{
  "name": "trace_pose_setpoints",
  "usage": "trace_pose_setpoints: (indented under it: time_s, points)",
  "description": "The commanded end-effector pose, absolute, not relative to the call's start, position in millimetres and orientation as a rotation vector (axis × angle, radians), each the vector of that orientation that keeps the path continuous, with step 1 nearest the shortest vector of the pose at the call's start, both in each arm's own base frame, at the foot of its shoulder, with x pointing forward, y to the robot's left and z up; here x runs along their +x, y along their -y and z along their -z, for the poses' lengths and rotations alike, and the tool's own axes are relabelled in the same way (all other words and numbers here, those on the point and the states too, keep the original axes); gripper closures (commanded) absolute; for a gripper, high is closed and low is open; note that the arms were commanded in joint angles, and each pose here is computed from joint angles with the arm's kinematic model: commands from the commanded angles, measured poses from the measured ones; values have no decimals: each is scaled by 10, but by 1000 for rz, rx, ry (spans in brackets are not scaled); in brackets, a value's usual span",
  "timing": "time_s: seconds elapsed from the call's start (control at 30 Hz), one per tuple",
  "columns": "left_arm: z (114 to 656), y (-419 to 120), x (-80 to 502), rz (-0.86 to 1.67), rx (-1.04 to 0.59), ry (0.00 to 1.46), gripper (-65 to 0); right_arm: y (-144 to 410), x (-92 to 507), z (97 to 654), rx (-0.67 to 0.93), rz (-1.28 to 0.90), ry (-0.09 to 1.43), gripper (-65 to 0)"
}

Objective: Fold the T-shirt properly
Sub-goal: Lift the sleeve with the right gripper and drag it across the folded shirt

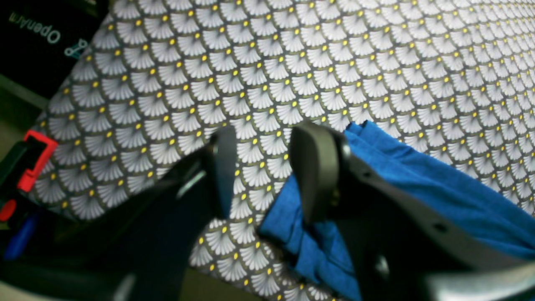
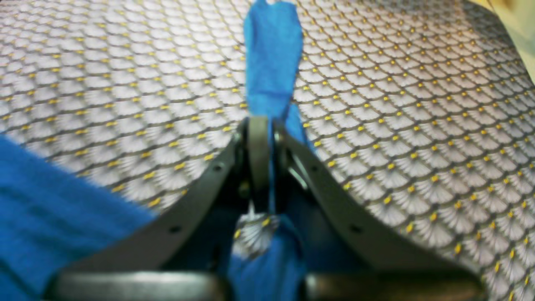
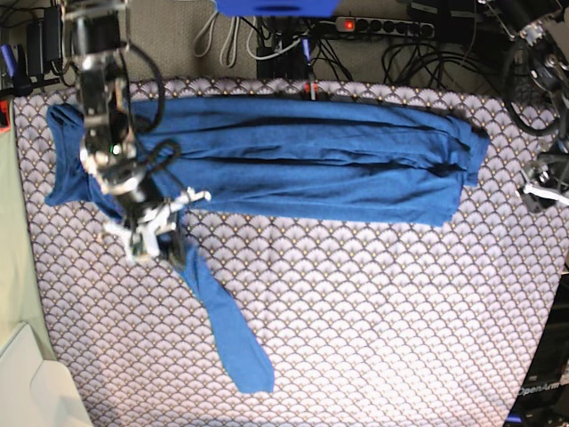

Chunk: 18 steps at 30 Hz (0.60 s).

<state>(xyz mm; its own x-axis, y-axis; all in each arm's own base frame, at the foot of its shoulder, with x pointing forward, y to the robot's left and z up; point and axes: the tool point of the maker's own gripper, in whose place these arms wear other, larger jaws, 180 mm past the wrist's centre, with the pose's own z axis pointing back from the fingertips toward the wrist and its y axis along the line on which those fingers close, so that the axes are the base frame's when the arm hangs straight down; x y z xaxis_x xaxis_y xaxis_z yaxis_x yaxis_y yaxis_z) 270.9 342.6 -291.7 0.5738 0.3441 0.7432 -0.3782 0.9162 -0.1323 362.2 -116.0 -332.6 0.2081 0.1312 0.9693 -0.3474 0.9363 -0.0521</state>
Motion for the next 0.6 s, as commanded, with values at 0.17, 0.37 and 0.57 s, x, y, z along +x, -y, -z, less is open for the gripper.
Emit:
trace_pose_setpoints:
  time_s: [0.17, 0.37, 0.57]
  points:
    - [2765, -3470, 2769, -412, 58, 912, -251, 896, 3303, 3161, 271, -298, 1375, 0]
    - [2763, -3470, 2766, -410, 59, 909, -251, 774, 3209, 3168, 300, -268, 1371, 0]
    - [2769, -3465, 2764, -411, 57, 907, -251, 852, 3408, 3213, 260, -301, 1322, -1]
